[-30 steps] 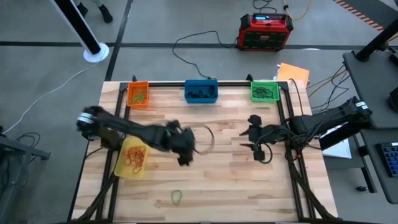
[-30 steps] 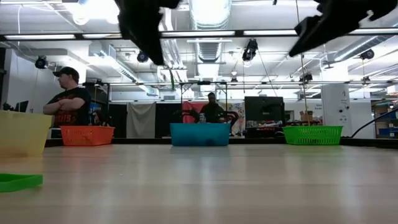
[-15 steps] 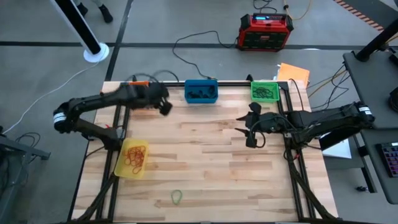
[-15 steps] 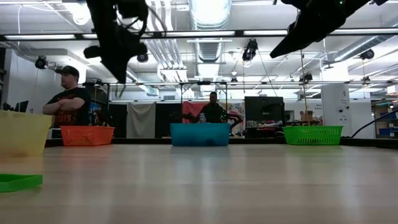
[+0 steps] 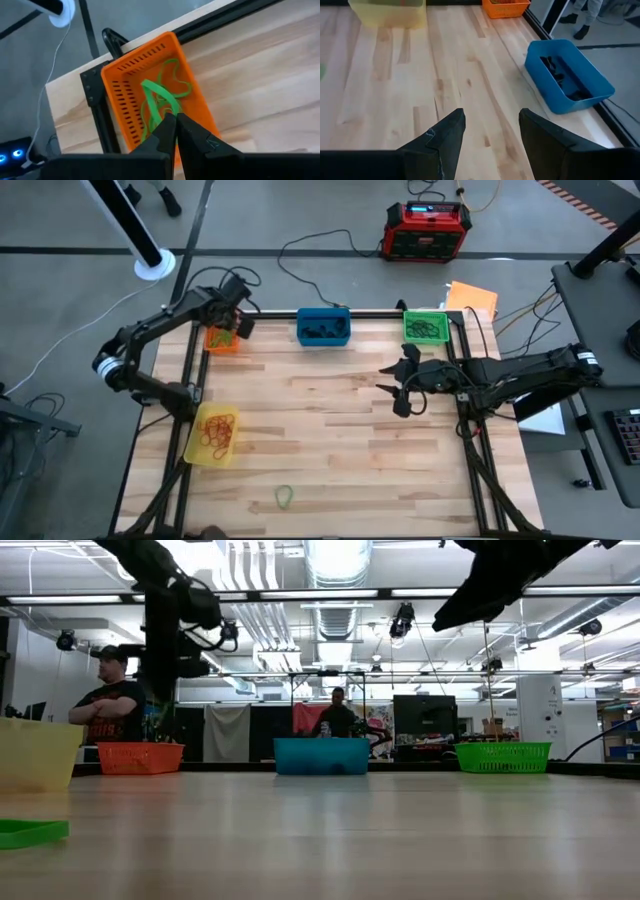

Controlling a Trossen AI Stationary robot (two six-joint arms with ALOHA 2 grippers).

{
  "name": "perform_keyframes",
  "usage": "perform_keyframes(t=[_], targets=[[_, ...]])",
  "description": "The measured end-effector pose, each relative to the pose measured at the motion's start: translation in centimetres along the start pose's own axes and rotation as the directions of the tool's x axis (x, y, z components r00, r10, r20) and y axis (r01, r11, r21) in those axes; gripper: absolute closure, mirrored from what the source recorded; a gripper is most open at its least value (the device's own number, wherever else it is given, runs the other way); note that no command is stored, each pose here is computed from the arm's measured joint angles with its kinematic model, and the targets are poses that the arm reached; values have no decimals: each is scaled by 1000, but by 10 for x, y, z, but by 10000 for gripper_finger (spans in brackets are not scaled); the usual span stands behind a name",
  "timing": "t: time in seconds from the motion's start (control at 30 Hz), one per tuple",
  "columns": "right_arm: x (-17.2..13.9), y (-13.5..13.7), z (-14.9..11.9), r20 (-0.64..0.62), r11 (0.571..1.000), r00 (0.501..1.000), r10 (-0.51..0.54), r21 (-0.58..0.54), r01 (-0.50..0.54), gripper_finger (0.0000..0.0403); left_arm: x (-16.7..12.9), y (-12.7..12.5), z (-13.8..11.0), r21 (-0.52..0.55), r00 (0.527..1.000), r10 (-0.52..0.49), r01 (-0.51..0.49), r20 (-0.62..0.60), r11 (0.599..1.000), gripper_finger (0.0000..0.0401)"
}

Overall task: Sort rubber bands into baskets
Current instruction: Put the right green rubber band into the orange bin, then put the green rubber band into the orange bin

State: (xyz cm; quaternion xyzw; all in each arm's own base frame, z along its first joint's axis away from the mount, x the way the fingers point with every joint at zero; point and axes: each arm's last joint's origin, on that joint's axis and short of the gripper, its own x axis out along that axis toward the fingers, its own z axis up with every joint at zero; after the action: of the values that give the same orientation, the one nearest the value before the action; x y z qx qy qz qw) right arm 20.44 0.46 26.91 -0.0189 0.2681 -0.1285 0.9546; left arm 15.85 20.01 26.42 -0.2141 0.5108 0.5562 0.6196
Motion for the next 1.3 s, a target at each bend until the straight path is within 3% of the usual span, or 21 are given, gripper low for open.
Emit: perform_keyframes(t=[0.37,0.6,0.8,0.9,1.0,1.17,1.3], targets=[[0,0,5,45,998,999,-8,65,5,220,41,6,13,49,994,78,-74,-81,996,395],[0,-1,5,47,996,998,-36,88,32,220,59,3,15,103,983,130,-117,-130,988,335],[0,-2,4,44,993,998,-52,107,47,220,55,3,14,117,980,159,-145,-124,983,281],[0,-2,3,33,993,998,-52,111,48,220,34,-7,4,99,991,49,-37,-124,994,264],[1,-1,0,25,991,998,-53,122,50,220,1,-30,-13,147,992,-107,116,-70,982,257],[4,-1,-6,7,992,999,-54,117,53,220,-62,-71,-59,282,944,-328,305,36,910,255],[4,-1,-6,7,992,999,-54,118,53,220,-103,-99,-104,356,880,-473,427,50,831,255]])
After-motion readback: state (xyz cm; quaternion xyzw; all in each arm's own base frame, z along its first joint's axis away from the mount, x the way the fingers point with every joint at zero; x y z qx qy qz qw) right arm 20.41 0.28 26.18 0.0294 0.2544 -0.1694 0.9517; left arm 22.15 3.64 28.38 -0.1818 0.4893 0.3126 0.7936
